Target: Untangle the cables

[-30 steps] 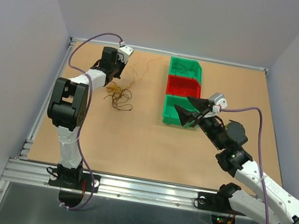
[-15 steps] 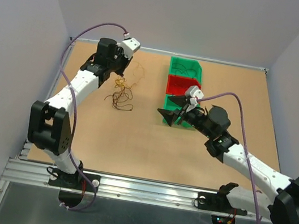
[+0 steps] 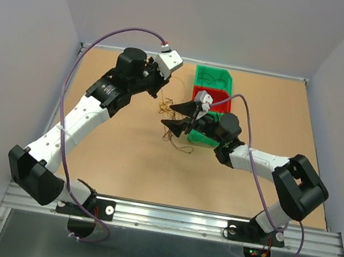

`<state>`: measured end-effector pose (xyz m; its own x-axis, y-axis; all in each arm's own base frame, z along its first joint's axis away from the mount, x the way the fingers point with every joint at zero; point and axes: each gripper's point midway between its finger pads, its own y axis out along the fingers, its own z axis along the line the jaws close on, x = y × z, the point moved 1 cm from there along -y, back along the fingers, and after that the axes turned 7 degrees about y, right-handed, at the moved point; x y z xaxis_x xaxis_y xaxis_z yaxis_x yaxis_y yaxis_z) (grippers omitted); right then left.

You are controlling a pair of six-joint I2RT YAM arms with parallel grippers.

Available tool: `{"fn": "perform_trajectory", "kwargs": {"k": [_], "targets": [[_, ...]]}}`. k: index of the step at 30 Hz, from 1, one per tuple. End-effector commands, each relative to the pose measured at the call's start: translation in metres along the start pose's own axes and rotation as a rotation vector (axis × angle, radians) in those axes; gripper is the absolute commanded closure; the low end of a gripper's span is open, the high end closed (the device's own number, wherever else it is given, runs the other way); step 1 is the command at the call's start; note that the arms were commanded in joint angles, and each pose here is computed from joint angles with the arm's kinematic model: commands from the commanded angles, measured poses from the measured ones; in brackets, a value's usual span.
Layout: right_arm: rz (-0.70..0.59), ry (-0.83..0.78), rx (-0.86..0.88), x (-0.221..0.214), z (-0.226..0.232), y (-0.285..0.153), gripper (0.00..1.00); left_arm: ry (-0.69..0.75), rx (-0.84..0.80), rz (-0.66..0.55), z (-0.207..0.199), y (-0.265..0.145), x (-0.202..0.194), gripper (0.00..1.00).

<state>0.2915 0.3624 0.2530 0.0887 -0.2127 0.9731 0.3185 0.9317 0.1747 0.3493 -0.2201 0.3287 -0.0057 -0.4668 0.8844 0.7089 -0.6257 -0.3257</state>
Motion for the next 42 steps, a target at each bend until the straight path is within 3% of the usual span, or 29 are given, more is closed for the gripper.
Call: {"fn": "perform_trajectory", "kwargs": {"k": [1,10,19,22,23,24,27,28,30,31,32,34,39,41,42], "targets": [[-0.289,-0.078,0.022,0.072,0.004,0.016,0.30,-0.007,-0.021,-0.076,-0.004,-0.022,0.028,1.00],[-0.330,-0.049,0.031,0.072,-0.011,0.040,0.31,-0.018,-0.091,-0.087,-0.023,-0.034,0.028,0.99],[-0.353,-0.017,0.028,0.049,-0.018,0.074,0.43,-0.036,-0.108,-0.108,-0.024,-0.044,0.042,0.99],[-0.343,-0.023,0.007,0.032,-0.023,0.087,0.55,-0.037,-0.104,-0.134,-0.020,-0.051,0.057,0.99],[-0.338,-0.017,-0.004,0.026,-0.026,0.090,0.64,-0.037,-0.083,-0.128,-0.015,-0.052,0.060,1.00],[-0.332,-0.010,-0.006,0.022,-0.028,0.091,0.66,-0.034,-0.054,-0.134,-0.008,-0.054,0.066,1.00],[-0.301,0.019,-0.023,0.000,-0.036,0.095,0.68,-0.030,0.091,-0.166,0.028,-0.065,0.102,1.00],[-0.294,0.030,-0.025,-0.005,-0.037,0.096,0.68,-0.015,0.159,-0.250,0.048,-0.090,0.143,1.00],[-0.269,0.051,-0.014,-0.019,-0.038,0.098,0.69,-0.020,0.233,-0.218,0.069,-0.089,0.157,1.00],[-0.260,0.066,-0.009,-0.024,-0.037,0.098,0.69,-0.009,0.305,-0.335,0.086,-0.127,0.202,1.00],[-0.243,0.077,-0.013,-0.034,-0.040,0.099,0.70,-0.022,0.343,-0.295,0.097,-0.116,0.200,1.00],[-0.227,0.082,-0.016,-0.043,-0.041,0.098,0.73,-0.027,0.453,-0.401,0.116,-0.154,0.233,1.00],[-0.180,0.076,-0.060,-0.066,-0.047,0.086,0.82,-0.063,0.647,-0.543,0.137,-0.195,0.244,1.00],[-0.177,0.061,-0.077,-0.067,-0.048,0.083,0.99,-0.073,0.634,-0.517,0.133,-0.180,0.228,1.00],[-0.177,0.059,-0.090,-0.068,-0.050,0.082,0.99,-0.072,0.632,-0.544,0.131,-0.187,0.231,1.00]]}}
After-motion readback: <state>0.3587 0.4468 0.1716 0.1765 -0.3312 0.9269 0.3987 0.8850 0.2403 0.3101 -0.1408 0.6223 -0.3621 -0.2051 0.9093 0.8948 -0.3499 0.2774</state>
